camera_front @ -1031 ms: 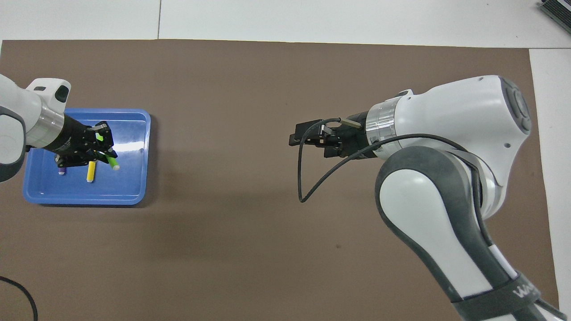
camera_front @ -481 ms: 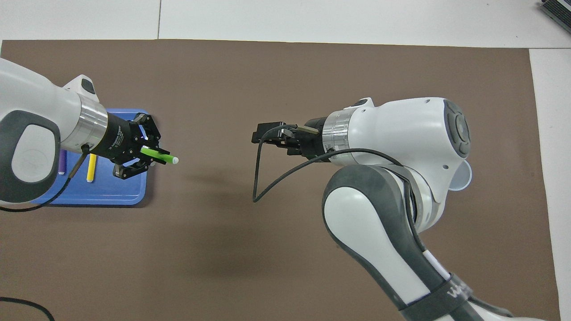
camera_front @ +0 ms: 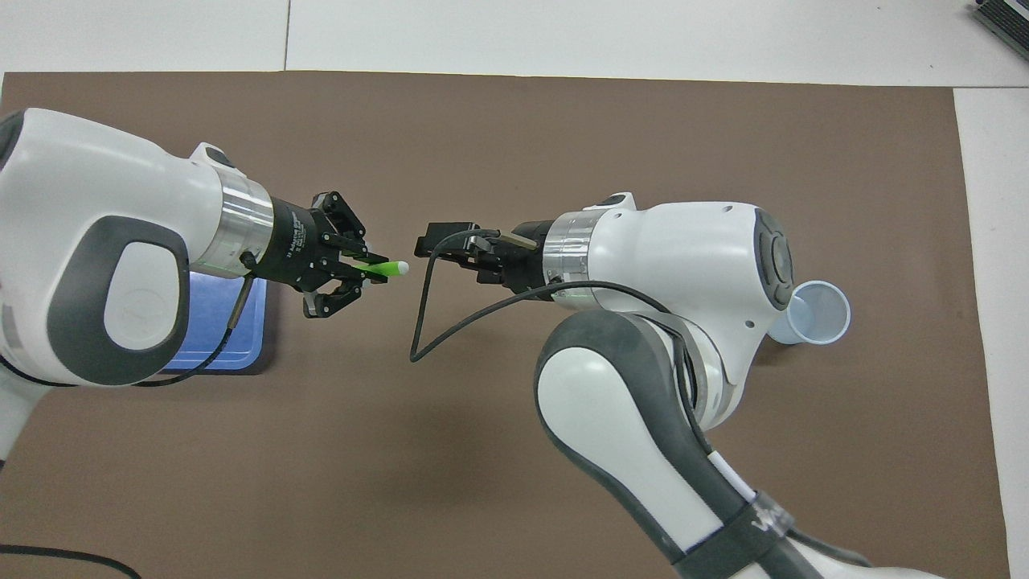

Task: Transfer and insert pens with both arms
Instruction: 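Lift the green pen toward the right gripper while the right gripper reaches it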

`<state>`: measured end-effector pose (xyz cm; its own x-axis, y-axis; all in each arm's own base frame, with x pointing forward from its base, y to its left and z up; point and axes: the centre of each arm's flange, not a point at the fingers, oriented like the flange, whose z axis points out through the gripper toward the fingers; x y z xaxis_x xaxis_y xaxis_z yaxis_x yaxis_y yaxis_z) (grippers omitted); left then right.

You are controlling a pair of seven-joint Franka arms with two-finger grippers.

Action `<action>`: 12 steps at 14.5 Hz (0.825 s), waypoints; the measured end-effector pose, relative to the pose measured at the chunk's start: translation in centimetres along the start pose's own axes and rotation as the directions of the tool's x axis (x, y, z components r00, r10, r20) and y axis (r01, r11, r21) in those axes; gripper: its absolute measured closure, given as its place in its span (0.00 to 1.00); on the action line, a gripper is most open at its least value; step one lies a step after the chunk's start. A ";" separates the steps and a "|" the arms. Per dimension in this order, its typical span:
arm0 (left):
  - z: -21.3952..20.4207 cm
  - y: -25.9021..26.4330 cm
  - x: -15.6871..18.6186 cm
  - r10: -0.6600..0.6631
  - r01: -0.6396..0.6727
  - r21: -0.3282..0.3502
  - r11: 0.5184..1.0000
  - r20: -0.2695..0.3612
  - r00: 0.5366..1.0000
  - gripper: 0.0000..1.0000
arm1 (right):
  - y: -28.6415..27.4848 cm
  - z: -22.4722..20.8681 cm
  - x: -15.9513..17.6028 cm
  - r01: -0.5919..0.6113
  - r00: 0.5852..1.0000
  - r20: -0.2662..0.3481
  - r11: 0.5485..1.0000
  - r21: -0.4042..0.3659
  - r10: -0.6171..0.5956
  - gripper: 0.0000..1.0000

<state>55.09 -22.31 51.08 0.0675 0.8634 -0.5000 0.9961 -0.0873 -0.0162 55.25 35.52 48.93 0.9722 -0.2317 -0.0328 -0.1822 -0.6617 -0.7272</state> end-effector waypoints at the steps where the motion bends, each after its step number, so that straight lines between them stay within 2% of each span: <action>1: 0.3 -0.1 -0.9 -0.010 0.011 -0.007 1.000 0.008 1.000 0.83 | -0.2 0.3 -0.3 0.004 1.000 0.001 1.000 0.001 -0.004 0.00; 3: 0.7 -0.2 -2.0 -0.014 0.014 -0.034 0.999 0.017 1.000 0.83 | -0.4 0.4 -0.5 0.007 1.000 0.003 1.000 0.002 -0.007 0.01; 4: 0.8 -0.2 -2.2 -0.013 0.014 -0.042 0.999 0.019 1.000 0.83 | -0.4 0.3 -0.4 0.007 1.000 0.002 1.000 0.002 -0.007 0.09; 6: 0.9 -0.2 -2.3 -0.013 0.014 -0.045 0.999 0.020 1.000 0.83 | -0.4 0.3 -0.4 0.007 1.000 0.001 1.000 0.002 -0.007 0.11; 7: 0.9 -0.2 -2.3 -0.015 0.016 -0.045 0.999 0.020 1.000 0.83 | -0.4 0.3 -0.4 0.007 1.000 0.001 1.000 0.002 -0.007 0.19; 8: 0.9 -0.1 -2.2 -0.016 0.017 -0.045 0.999 0.020 1.000 0.83 | -0.4 0.3 -0.4 0.007 1.000 0.001 1.000 0.002 -0.007 0.19; 9: 0.9 -0.1 -2.2 -0.017 0.017 -0.045 0.999 0.020 1.000 0.83 | -0.4 0.3 -0.4 0.007 1.000 0.001 1.000 0.002 -0.007 0.25; 10: 0.9 -0.1 -2.2 -0.016 0.017 -0.045 0.999 0.020 1.000 0.83 | -0.4 0.3 -0.4 0.007 1.000 0.001 1.000 0.002 -0.007 0.35; 12: 0.9 -0.2 -2.3 -0.017 0.018 -0.044 0.999 0.022 1.000 0.83 | -0.4 0.3 -0.4 0.007 1.000 0.001 1.000 0.002 -0.007 0.39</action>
<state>54.72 -24.72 51.40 0.0497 0.8534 -0.5189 0.9987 -0.0500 0.0135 54.99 36.06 49.02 0.9736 -0.2266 -0.0284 -0.1752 -0.6616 -0.7291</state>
